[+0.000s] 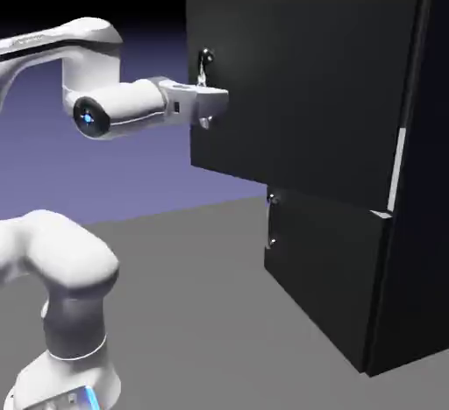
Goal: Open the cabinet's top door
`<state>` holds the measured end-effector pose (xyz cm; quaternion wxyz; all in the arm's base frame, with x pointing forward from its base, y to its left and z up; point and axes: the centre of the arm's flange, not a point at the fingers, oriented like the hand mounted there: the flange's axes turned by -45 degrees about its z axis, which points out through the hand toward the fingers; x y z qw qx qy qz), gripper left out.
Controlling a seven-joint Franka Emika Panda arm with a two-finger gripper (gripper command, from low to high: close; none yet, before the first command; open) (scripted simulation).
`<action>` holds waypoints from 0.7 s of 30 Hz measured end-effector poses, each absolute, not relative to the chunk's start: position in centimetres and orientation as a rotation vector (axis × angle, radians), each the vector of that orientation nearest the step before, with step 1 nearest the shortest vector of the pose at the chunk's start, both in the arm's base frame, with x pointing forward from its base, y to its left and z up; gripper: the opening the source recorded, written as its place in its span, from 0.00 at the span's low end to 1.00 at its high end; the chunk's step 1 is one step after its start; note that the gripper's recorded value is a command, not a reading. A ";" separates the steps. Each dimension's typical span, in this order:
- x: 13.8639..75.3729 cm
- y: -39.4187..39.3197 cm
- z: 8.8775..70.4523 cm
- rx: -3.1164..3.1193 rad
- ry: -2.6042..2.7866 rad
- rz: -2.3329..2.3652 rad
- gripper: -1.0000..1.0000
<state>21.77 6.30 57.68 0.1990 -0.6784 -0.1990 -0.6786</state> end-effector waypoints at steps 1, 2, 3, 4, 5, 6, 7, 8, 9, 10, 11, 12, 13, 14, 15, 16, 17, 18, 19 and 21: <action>21.6 6.1 57.7 -1.893 -0.562 -1.894 0.00; 21.5 5.9 57.7 -1.889 -0.568 -1.890 0.00; 21.3 5.7 57.7 -1.885 -0.573 -1.886 0.00; 21.2 5.4 57.7 -1.881 -0.578 -1.882 0.00; 21.0 5.2 57.7 -1.877 -0.584 -1.878 0.00; 20.8 4.9 57.7 -1.872 -0.591 -1.873 0.00; 20.6 4.6 57.7 -1.866 -0.599 -1.867 0.00; 20.3 4.3 57.7 -1.860 -0.607 -1.860 0.00; 20.1 3.8 57.7 -1.852 -0.617 -1.852 0.00; 19.8 3.4 57.7 -1.843 -0.629 -1.844 0.00; 19.5 2.9 57.7 -1.835 -0.640 -1.835 0.00; 19.2 2.3 57.7 -1.825 -0.652 -1.825 0.00; 18.9 1.8 57.7 -1.816 -0.664 -1.816 0.00; 18.6 1.2 57.7 -1.806 -0.676 -1.806 0.00; 18.2 0.7 57.7 -1.795 -0.689 -1.796 0.00; 17.9 0.1 57.7 -1.785 -0.701 -1.785 0.00; 17.6 -0.6 57.7 -1.774 -0.714 -1.774 0.00; 17.3 -1.2 57.7 -1.763 -0.728 -1.763 0.00; 17.1 -1.8 57.7 -1.752 -0.740 -1.752 0.00; 16.5 -3.1 57.7 -1.729 -0.764 -1.729 0.00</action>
